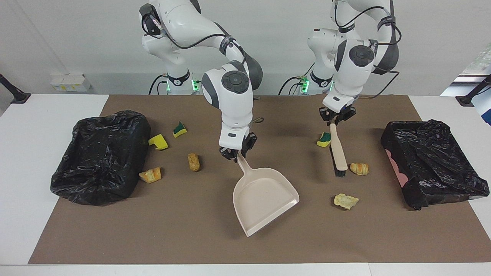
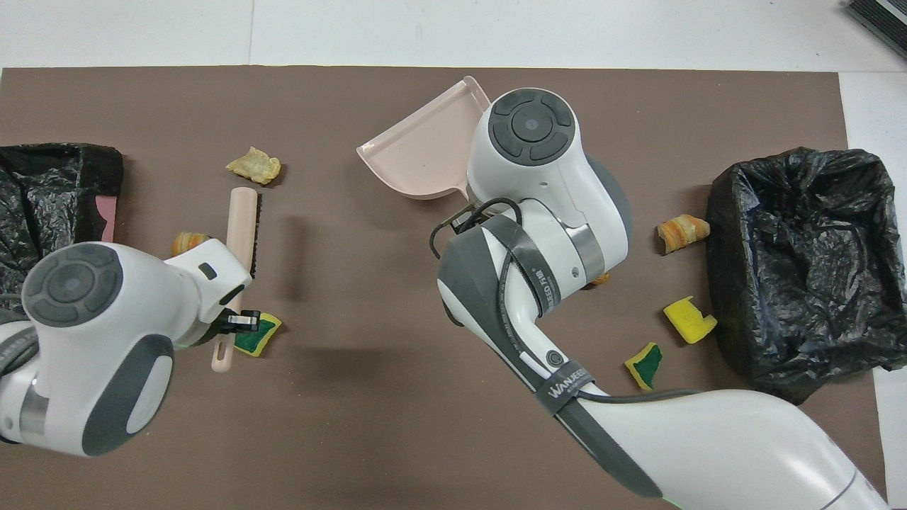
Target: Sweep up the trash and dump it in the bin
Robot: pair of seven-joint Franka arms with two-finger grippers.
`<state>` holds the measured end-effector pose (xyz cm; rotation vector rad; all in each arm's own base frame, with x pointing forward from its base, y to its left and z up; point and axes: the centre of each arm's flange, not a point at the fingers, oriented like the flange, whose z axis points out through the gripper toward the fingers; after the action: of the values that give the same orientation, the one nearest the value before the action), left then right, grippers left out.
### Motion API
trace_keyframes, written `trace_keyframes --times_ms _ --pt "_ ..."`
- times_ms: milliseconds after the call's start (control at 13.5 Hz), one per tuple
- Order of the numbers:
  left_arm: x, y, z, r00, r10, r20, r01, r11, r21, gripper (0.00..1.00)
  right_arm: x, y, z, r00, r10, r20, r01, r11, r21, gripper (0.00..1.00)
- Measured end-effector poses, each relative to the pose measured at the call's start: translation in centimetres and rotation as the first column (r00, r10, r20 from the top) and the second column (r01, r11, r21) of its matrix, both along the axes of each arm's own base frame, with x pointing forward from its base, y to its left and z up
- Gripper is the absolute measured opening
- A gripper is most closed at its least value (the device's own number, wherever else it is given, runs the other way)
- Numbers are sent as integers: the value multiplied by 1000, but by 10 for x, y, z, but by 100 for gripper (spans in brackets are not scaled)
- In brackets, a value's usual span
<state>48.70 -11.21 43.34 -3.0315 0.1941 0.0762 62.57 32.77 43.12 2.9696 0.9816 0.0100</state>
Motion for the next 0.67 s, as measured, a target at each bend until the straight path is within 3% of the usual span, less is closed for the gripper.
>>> trace_keyframes --times_ms 297,445,667 --pt "81 46 -8 997 -73 16 72 996 55 27 -19 4 -3 957 282 -68 -284 959 -16 32" --pt "112 57 -24 992 -123 10 123 990 63 27 -26 0 -9 904 417 -92 -419 908 -12 32" --pt "141 67 -53 958 -284 36 280 955 98 27 -37 -9 -19 810 573 -126 -577 817 4 32"
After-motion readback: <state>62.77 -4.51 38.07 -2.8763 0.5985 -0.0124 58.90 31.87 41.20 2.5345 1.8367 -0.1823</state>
